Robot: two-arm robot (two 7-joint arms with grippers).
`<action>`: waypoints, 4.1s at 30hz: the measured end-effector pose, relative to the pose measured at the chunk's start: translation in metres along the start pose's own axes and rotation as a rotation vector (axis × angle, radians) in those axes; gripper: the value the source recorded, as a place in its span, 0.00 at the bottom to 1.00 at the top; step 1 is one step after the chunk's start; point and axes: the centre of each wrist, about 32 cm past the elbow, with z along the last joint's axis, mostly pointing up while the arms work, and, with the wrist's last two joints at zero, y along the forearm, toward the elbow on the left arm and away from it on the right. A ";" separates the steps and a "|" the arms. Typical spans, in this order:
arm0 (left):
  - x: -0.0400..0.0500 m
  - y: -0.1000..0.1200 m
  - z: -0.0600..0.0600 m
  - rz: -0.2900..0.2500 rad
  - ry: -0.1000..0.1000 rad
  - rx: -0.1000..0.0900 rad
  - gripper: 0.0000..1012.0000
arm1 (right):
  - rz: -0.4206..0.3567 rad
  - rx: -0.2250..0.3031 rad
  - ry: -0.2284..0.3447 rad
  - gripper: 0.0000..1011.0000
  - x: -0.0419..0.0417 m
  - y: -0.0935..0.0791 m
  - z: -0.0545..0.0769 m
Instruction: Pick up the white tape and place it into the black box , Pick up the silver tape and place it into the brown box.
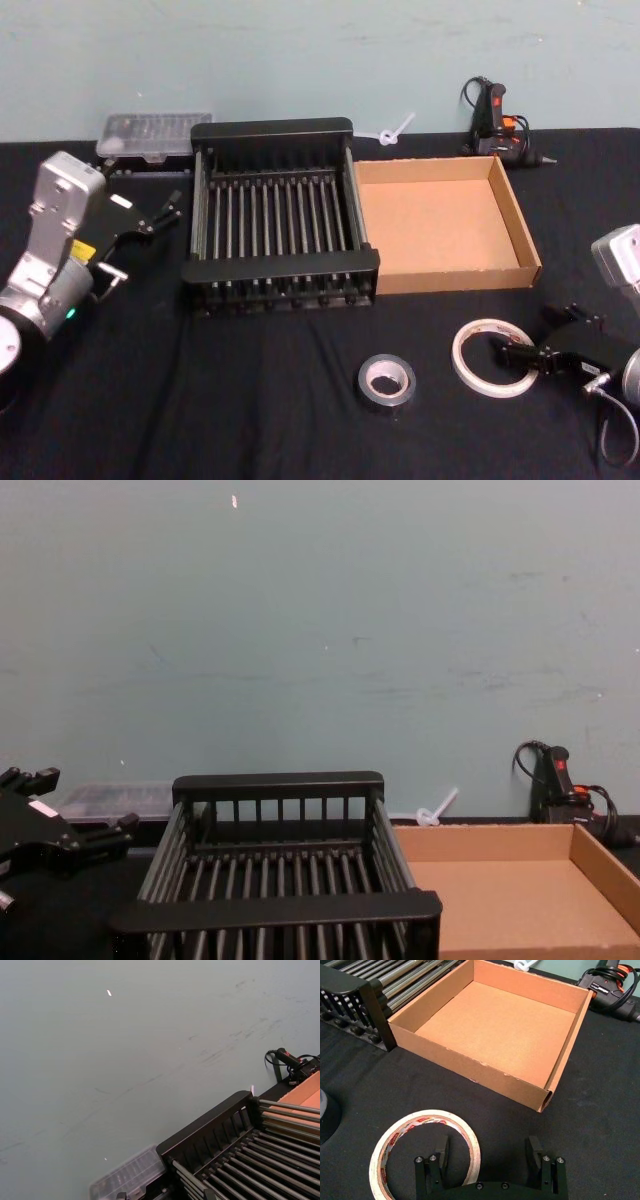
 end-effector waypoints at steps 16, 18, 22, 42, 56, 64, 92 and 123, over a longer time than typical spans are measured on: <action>0.0000 0.000 0.000 0.000 0.000 0.000 0.99 | 0.006 -0.002 -0.003 0.99 0.0001 0.000 0.000; 0.0000 0.000 0.000 0.000 0.000 0.000 0.99 | 0.006 -0.002 -0.003 0.99 0.0001 0.000 0.000; 0.0000 0.000 0.000 0.000 0.000 0.000 0.99 | 0.006 -0.002 -0.003 0.99 0.0001 0.000 0.000; 0.0000 0.000 0.000 0.000 0.000 0.000 0.99 | 0.005 -0.001 -0.003 0.97 0.0000 0.000 0.000; 0.0000 0.000 0.000 0.000 0.000 0.000 0.99 | 0.005 0.000 -0.002 0.58 0.0001 0.000 0.000; 0.0000 0.000 0.000 0.000 0.000 0.000 0.99 | 0.005 0.000 -0.002 0.33 0.0000 0.000 0.000; 0.0000 0.000 0.000 0.000 0.000 0.000 0.99 | 0.006 0.009 -0.006 0.09 -0.0004 0.000 0.001; 0.0000 0.000 0.000 0.000 0.000 0.000 0.99 | -0.003 0.228 -0.075 0.09 0.0010 0.012 0.065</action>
